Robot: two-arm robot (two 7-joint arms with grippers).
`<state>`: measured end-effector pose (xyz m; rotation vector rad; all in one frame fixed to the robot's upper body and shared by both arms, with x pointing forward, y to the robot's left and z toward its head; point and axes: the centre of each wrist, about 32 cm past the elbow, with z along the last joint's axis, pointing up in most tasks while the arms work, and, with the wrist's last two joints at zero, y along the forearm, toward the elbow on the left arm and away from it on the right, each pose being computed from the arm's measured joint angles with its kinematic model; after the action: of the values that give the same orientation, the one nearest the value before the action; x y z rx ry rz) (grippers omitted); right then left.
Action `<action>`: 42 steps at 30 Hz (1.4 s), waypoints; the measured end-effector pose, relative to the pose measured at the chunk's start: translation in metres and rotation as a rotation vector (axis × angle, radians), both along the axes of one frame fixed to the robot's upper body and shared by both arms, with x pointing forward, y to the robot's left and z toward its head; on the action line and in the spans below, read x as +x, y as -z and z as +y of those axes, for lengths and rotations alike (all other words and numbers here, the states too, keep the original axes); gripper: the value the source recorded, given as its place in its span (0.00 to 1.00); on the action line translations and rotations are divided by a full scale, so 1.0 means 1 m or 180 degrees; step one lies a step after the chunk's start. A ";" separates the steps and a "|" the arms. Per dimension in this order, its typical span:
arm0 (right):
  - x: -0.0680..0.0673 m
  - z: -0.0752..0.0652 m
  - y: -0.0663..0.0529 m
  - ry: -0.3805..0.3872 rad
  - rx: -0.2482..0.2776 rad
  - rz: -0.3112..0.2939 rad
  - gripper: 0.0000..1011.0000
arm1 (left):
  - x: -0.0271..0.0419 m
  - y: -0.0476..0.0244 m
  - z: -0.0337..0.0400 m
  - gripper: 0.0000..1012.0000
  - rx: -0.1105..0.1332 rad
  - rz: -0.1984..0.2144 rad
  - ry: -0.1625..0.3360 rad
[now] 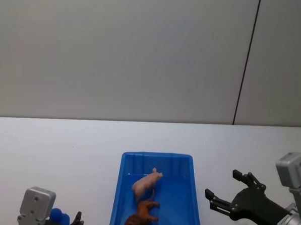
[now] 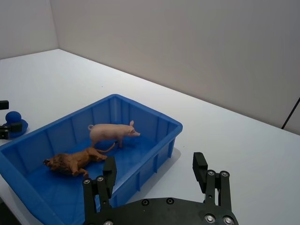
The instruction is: Pick up the two dolls from the table and place them into the box.
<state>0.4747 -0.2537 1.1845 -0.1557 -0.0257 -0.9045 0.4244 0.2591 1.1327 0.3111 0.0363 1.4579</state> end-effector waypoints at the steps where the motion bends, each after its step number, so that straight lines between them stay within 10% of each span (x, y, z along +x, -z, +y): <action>1: 0.000 0.000 0.000 0.0000 0.0000 0.0000 0.99 | -0.0002 0.0005 0.0002 0.99 0.0002 0.0005 -0.0003; 12: 0.000 0.000 0.000 0.0000 0.0000 0.0000 0.99 | -0.0008 0.0084 0.0026 0.95 0.0044 0.0089 -0.0028; 25: 0.000 0.000 0.000 0.0000 0.0000 0.0001 0.99 | 0.0033 0.0142 0.0047 0.57 0.0071 0.0085 0.0029; 42: 0.000 0.000 0.000 0.0000 0.0000 0.0001 0.99 | 0.0201 -0.0040 -0.0100 0.44 0.0059 -0.0252 0.0453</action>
<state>0.4747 -0.2537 1.1845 -0.1559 -0.0255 -0.9045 0.4445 0.2491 1.1367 0.2654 -0.0621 1.3286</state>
